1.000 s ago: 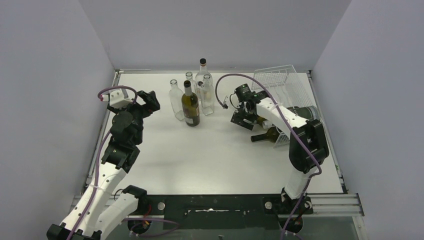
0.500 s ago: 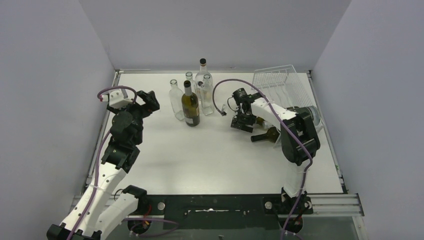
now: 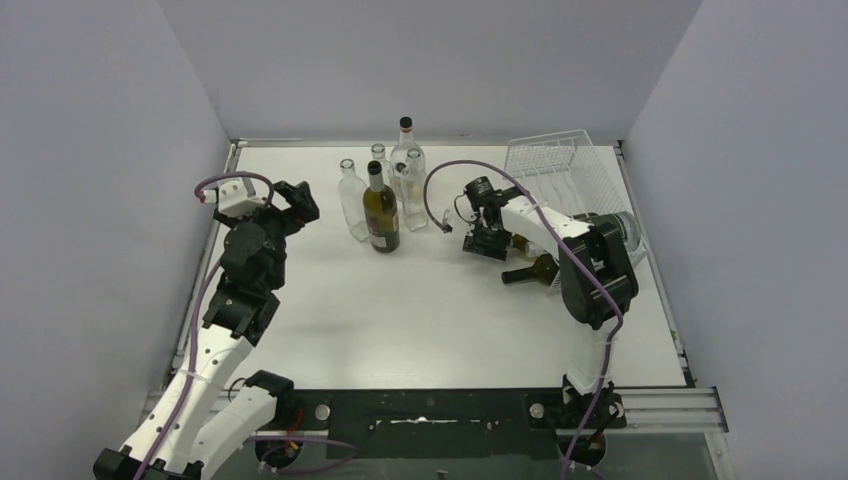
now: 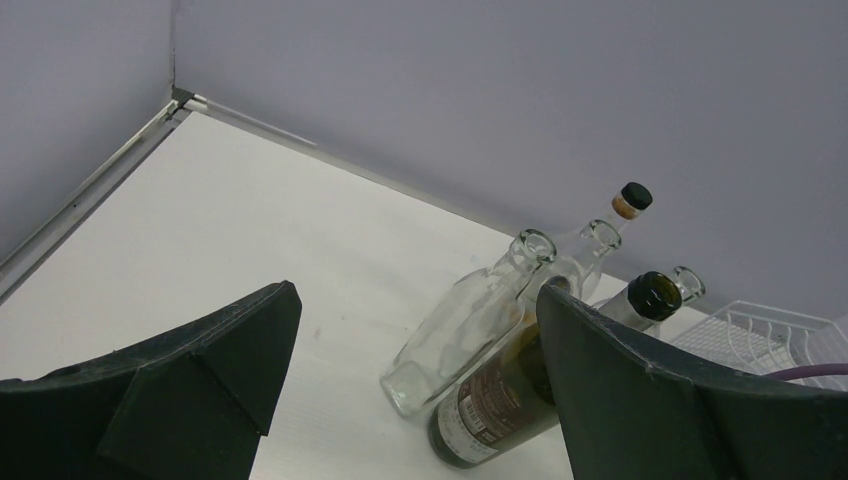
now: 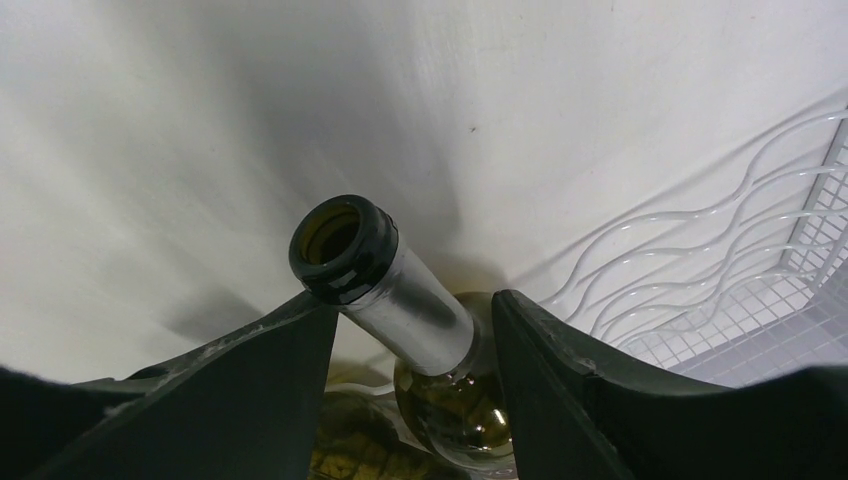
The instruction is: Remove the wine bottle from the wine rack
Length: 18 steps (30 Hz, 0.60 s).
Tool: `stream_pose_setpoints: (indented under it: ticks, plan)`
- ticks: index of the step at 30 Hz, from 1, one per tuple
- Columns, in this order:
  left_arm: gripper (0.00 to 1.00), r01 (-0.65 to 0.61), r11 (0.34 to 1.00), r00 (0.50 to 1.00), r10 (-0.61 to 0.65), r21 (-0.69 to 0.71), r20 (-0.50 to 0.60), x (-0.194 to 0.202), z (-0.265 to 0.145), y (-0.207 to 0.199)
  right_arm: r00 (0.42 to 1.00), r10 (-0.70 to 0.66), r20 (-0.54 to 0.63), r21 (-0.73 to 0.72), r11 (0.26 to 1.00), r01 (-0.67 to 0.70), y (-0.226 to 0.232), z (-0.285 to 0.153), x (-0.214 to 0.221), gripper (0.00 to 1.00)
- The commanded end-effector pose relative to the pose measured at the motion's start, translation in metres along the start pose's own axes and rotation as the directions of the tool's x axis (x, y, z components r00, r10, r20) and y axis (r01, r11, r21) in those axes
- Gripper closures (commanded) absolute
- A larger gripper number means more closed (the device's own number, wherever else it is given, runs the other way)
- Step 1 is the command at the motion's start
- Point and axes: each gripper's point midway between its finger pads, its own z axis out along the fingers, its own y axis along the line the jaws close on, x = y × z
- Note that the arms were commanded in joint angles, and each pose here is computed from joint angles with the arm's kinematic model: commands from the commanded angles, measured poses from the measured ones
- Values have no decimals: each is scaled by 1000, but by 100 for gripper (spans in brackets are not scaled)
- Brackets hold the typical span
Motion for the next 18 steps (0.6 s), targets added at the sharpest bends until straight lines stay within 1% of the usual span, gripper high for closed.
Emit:
stream_pose_setpoints:
  ticks: [1,5,10,15,18]
  plan:
    - [10,28,999,997,-29,28,67,-22,-2,-8,1000,2,1,36,999,-3,-9,0,3,41]
    - [10,28,999,997,-30,30,66,-22,-2,-9,1000,-3,-16,27,1000,4,-4,4,7,40]
    - [10,27,999,998,-29,31,62,-21,-1,-9,1000,-4,-9,32,999,4,-3,4,8,40]
    - [10,26,999,998,-28,30,59,-19,-1,-9,1000,-8,-1,27,1000,8,-3,5,6,48]
    - [10,27,999,998,-28,32,60,-20,-1,-9,1000,-13,11,30,999,13,-3,4,5,49]
